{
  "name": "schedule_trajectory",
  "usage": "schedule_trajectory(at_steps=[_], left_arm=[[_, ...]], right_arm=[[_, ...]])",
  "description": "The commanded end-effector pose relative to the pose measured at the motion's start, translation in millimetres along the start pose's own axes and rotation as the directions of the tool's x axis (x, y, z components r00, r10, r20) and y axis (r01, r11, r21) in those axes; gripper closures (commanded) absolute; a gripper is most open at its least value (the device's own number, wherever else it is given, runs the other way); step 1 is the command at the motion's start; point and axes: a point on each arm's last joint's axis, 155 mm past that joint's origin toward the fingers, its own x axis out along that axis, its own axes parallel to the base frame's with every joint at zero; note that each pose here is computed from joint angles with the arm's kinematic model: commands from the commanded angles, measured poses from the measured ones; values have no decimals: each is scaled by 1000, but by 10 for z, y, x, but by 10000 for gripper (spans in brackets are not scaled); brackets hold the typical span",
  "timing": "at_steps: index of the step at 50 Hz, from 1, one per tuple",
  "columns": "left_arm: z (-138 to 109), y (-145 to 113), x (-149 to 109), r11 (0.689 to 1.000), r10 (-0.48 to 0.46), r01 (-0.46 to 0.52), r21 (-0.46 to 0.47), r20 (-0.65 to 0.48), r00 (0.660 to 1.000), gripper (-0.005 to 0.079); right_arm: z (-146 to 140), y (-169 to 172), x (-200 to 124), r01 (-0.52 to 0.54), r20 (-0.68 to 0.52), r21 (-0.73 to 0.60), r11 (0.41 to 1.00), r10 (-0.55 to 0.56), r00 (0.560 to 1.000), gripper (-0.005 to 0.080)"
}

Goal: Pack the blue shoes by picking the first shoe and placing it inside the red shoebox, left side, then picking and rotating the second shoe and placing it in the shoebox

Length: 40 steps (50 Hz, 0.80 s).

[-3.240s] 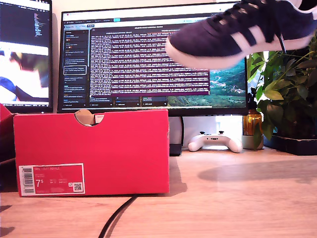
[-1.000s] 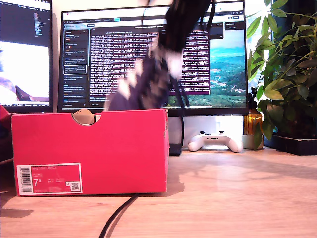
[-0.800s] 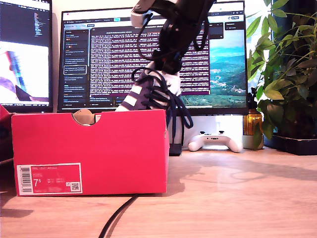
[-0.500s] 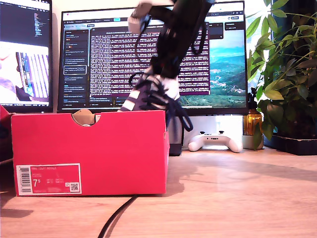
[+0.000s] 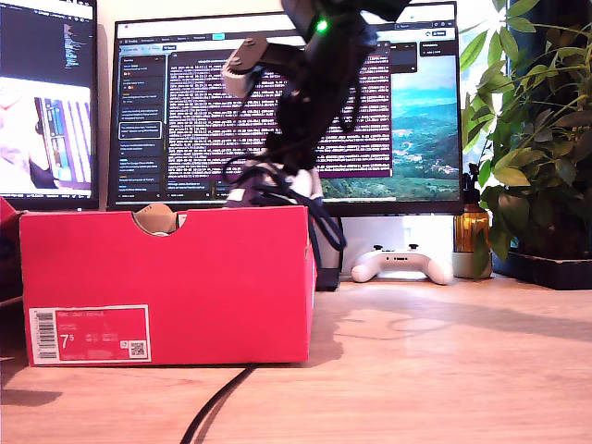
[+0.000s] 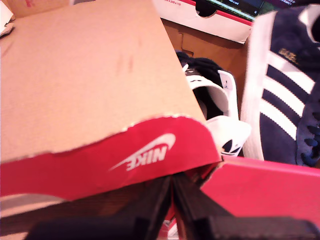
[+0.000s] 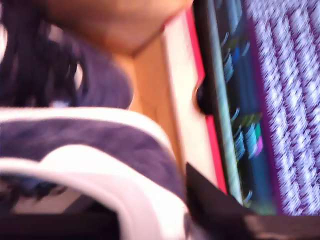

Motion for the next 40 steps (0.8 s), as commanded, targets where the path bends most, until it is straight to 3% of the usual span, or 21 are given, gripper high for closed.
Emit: schedule_trajectory(at_steps=[1,17,27,32,36,40], left_arm=[[-139,61,-24,1000,13,-13,-4,-30,999,764],[-242,112,-31,999,33,-34,-8,-70,997,764],[-270,125,-33,999,38,-39,-9,-82,996,764],[-287,134,-35,999,42,-43,-9,-88,995,764],[-286,133,-35,999,41,-42,-9,-88,995,764],[-291,126,-35,999,37,-38,-5,-91,995,764]], right_arm=[[72,395,158,-69,-5,-16,998,68,998,484],[-94,305,146,-18,-102,-22,1000,15,995,482],[-200,151,70,69,-214,-43,997,-76,974,491],[-190,43,-19,122,-268,-55,991,-133,954,595],[-159,-64,-109,174,-308,-42,984,-179,934,762],[-84,-150,-190,229,-317,64,971,-198,928,761]])
